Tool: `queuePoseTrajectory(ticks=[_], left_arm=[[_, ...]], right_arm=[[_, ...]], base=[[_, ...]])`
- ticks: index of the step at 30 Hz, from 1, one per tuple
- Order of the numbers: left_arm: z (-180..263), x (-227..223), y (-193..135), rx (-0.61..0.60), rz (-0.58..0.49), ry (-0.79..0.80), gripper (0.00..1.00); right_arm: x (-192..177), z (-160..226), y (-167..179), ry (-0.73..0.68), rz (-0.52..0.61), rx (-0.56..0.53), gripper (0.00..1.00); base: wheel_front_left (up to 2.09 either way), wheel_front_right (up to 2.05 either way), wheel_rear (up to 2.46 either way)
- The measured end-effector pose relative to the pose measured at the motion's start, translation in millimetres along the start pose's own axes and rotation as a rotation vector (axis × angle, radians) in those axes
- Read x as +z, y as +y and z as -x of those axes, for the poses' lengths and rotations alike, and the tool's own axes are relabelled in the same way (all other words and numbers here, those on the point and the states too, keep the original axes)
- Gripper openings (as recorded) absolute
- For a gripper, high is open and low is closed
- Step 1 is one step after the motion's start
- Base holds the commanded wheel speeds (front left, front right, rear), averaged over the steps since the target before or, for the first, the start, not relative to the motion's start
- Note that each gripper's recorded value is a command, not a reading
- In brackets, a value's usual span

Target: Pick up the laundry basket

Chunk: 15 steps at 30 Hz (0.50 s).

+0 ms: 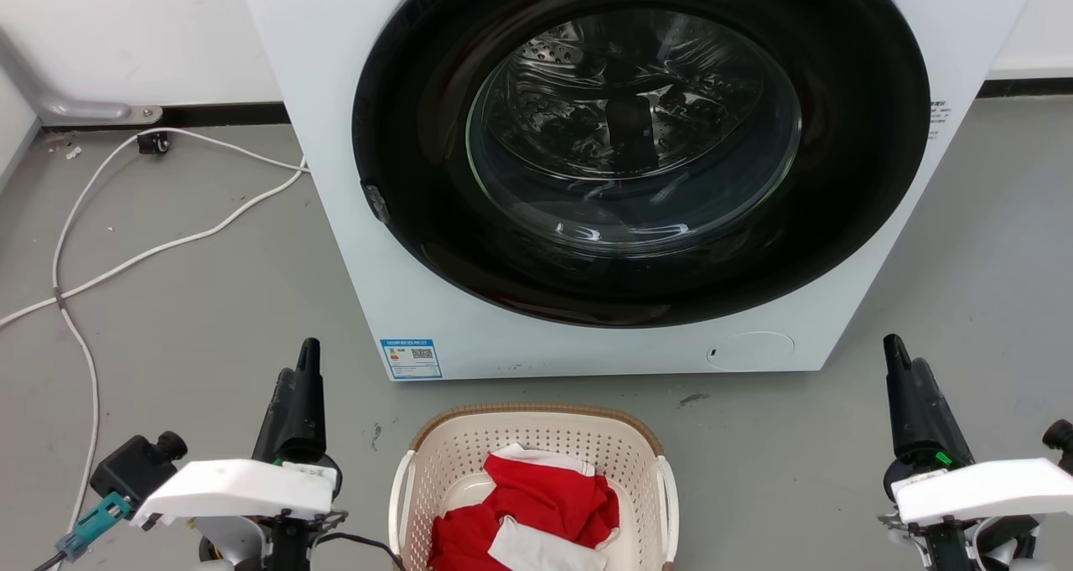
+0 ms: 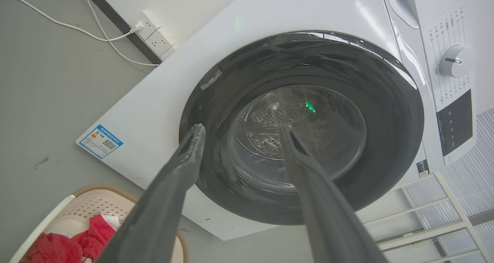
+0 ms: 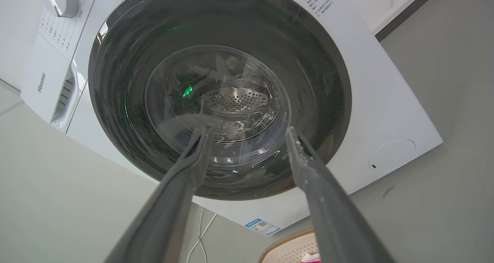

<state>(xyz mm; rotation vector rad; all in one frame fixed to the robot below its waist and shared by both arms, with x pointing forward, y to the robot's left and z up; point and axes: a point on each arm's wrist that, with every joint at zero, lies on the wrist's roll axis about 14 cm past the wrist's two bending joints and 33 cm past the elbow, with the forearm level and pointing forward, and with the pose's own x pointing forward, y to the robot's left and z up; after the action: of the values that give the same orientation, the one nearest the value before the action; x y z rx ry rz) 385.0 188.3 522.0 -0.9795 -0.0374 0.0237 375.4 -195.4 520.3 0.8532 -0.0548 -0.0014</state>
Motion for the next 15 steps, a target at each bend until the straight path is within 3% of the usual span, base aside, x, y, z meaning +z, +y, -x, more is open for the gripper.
queuePoseTrajectory(ticks=[15], left_arm=[[2.4, -3.4, -13.1, -0.037, -0.251, -0.017, 1.0]], right_arm=[[-3.6, 4.2, 11.3, -0.003, 0.258, 0.046, 1.0]], base=[[0.0, 0.0, 0.0]])
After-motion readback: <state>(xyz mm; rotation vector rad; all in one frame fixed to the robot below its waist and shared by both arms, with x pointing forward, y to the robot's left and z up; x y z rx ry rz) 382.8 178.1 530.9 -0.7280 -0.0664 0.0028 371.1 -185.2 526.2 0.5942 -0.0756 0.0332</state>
